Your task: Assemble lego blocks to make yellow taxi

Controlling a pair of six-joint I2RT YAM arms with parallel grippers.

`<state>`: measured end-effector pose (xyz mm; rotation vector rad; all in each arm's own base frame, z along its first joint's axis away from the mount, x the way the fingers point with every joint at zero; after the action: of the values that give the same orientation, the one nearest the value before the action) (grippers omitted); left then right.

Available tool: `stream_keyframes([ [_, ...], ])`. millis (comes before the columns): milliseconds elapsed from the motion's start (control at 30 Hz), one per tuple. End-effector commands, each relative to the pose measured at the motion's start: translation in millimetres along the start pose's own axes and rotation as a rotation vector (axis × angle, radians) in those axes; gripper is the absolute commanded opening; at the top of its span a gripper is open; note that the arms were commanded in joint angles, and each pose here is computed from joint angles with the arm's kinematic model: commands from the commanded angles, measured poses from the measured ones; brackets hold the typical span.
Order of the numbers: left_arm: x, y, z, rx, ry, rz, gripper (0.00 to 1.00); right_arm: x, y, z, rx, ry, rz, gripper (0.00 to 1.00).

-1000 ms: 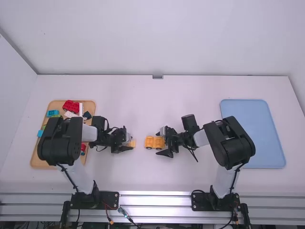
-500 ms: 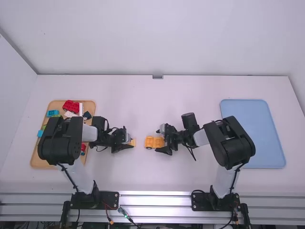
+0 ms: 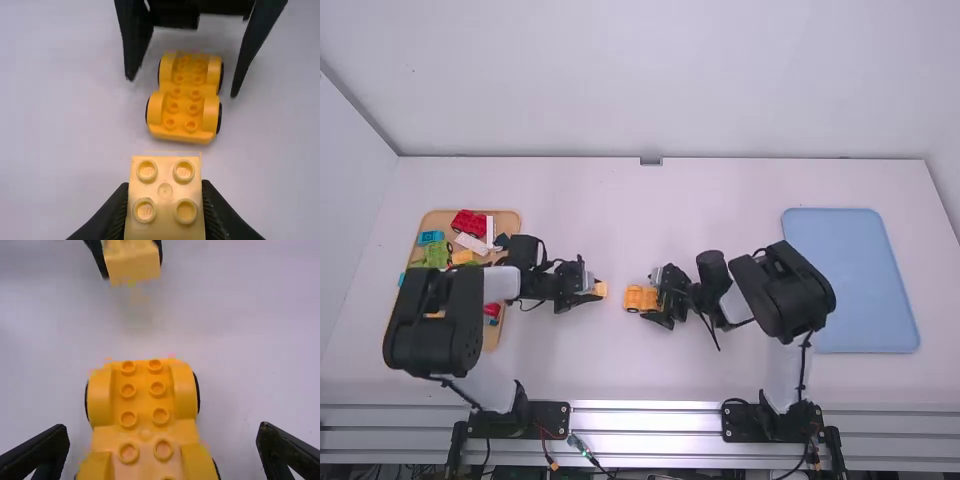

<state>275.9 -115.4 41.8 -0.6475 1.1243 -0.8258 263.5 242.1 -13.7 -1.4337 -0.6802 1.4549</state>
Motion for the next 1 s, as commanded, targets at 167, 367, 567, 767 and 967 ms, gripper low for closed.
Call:
stream_keyframes([
  [167, 16.0, -33.3, -2.5, 0.007, 0.049, -0.061, 0.17, 7.7, 12.1, -0.1, 0.054, -0.095, -0.035, 0.95],
  [367, 40.3, -48.2, -6.8, 0.061, 0.09, -0.062, 0.14, 7.0, 11.9, -0.6, 0.02, -0.097, -0.039, 0.67],
  [567, 58.5, -51.9, -4.9, 0.049, 0.087, -0.025, 0.12, 5.1, 17.0, 4.1, 0.007, -0.1, -0.03, 0.48],
  [767, 67.4, -41.1, -12.0, -0.013, 0.113, -0.005, 0.11, 5.8, 20.2, 5.0, 0.029, -0.11, -0.014, 0.5],
  [967, 72.9, -33.4, -15.4, -0.026, 0.125, 0.0, 0.1, 5.3, 21.8, 8.9, 0.017, -0.129, -0.013, 0.48],
])
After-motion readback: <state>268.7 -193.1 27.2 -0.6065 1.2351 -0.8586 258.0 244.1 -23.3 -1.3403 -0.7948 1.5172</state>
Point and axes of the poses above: each hand's point on the last joint's axis, 136 mm out from that joint toward the fingers, its own x axis out along the fingers, its own z axis along the line the jaws close on, y = z × x, the point moved 2 cm from there along -x, back along the fingers, and after that the axes turned 11 degrees about x, right-handed, at the moved point
